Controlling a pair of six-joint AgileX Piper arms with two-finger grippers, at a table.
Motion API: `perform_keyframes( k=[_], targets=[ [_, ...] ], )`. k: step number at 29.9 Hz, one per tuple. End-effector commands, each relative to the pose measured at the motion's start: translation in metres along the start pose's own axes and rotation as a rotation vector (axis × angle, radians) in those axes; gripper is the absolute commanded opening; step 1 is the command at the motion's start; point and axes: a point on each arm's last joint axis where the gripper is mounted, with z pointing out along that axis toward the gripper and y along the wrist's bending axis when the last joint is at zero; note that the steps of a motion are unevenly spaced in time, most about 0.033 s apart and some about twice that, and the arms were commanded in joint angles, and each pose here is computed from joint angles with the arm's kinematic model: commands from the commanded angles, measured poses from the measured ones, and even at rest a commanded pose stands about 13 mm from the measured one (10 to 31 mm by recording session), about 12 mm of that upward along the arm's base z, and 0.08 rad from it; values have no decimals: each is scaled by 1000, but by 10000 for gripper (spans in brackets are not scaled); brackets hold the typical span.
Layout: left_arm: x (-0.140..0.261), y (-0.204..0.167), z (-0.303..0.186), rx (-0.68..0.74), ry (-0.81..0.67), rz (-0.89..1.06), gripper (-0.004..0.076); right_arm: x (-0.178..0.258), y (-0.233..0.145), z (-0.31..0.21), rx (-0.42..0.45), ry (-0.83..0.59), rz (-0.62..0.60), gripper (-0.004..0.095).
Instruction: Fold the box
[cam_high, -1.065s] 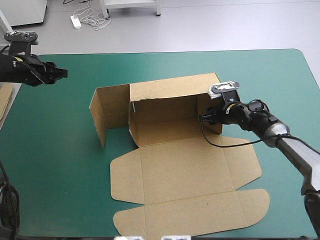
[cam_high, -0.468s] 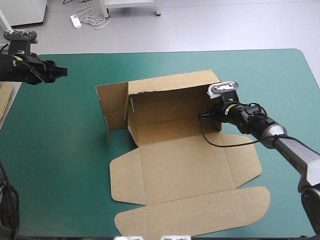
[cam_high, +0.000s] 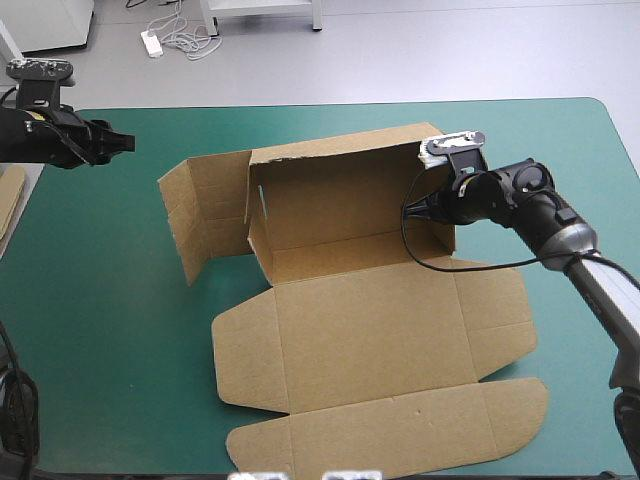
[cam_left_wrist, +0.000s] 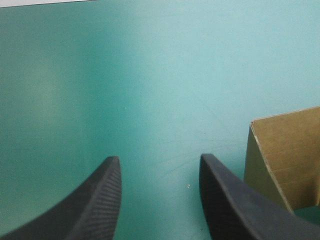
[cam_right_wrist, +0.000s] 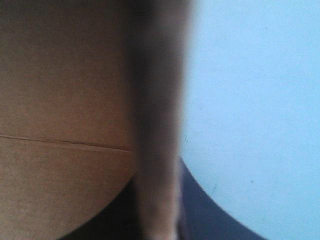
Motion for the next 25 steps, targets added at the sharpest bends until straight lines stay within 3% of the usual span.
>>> perform_keyframes(
  k=[1,9,14,22,25],
  targets=[
    [-11,-6,-23,0,-121,0,349,-26,1,-48,-9,-102,6,-19],
    [-12,-11,-23,54,-135,-23,349,-47,2,-76,-4,-67,33,-17],
    [-12,-13,-23,76,-139,-31,349,-54,2,-60,13,94,29,-17],
    [-12,-13,-23,77,-137,-31,349,-61,2,-21,23,170,41,-18],
    [-12,-13,-23,77,-137,-31,349,-59,-1,0,-14,220,83,-18]
  ],
)
